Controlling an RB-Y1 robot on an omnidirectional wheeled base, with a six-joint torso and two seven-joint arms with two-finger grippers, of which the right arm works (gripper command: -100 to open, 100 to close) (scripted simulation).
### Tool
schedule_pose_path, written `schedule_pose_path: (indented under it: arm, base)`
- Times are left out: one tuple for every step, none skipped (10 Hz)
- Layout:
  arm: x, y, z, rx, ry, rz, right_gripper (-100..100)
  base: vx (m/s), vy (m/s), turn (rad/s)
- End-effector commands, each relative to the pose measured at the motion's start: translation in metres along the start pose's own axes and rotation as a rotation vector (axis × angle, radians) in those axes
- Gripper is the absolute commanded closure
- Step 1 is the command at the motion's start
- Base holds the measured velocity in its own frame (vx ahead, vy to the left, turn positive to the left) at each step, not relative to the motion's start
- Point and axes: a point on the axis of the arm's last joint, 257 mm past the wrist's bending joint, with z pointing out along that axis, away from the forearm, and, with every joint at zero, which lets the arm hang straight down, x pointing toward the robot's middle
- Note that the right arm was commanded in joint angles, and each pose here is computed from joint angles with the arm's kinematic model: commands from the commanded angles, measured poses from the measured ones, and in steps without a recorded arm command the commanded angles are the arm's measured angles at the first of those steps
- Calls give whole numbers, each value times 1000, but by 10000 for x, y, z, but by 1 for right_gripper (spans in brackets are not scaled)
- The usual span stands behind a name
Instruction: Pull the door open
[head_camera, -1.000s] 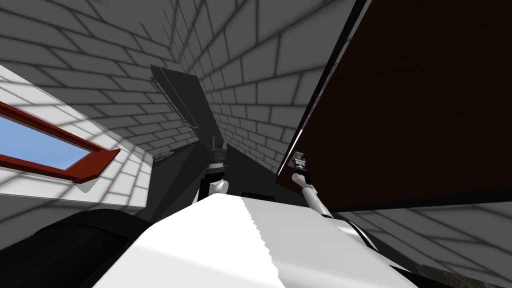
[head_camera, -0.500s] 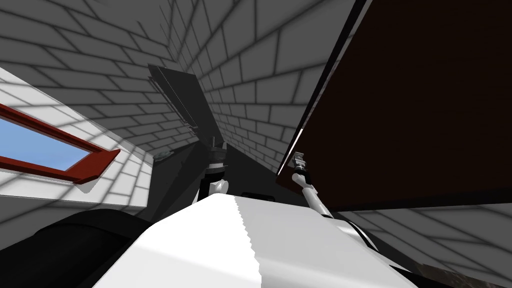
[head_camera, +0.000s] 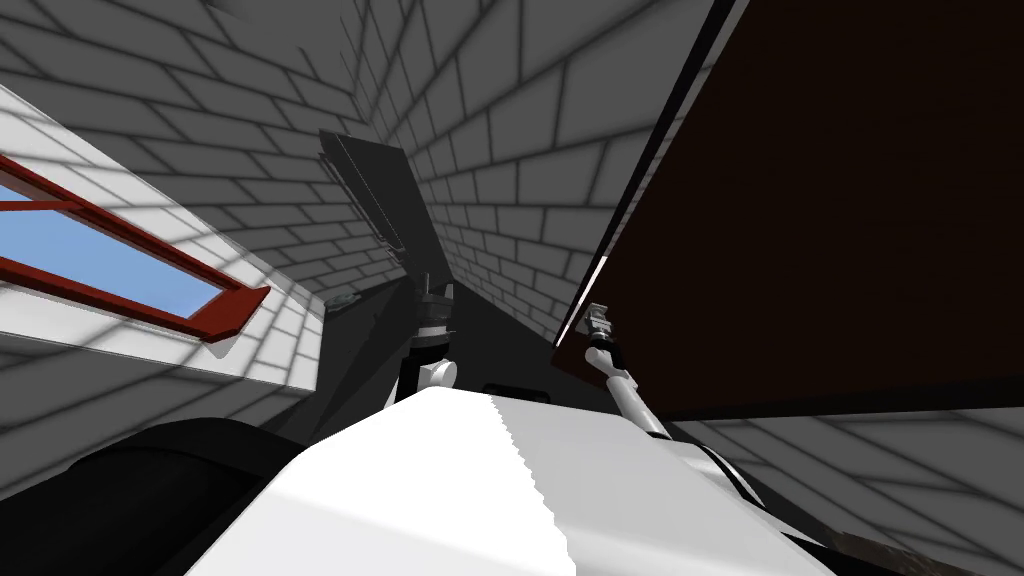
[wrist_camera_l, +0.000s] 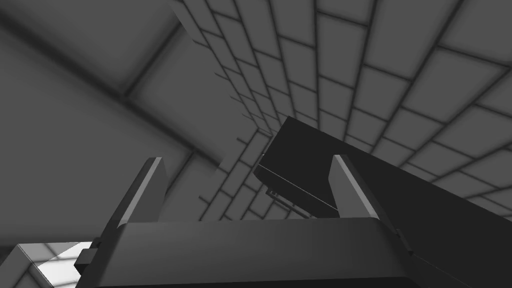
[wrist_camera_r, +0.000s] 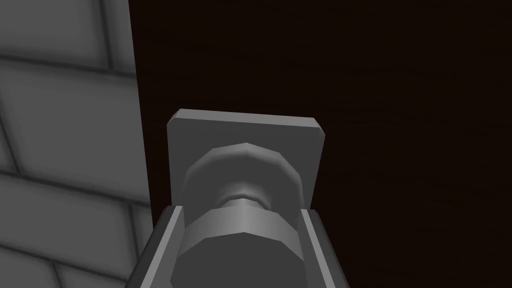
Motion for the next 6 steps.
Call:
schedule_pose_path:
  arm:
    - [-30,-45,-19,18,-6,6,100]
    - [-25,-70,-30,34,-5,9,100]
    - [-24,-87,-39,44,-6,12,100]
    - [-23,-111,-52,59,-6,15,100]
    - [-23,-126,-60,67,-7,17,100]
    - [-24,-150,-74,81,-8,21,100]
  base:
    - [-193,-24,125]
    - [-247,-61,156]
    - [-265,-77,143]
    - [-283,-67,174]
    - [-264,-74,125]
    - [-221,-45,130]
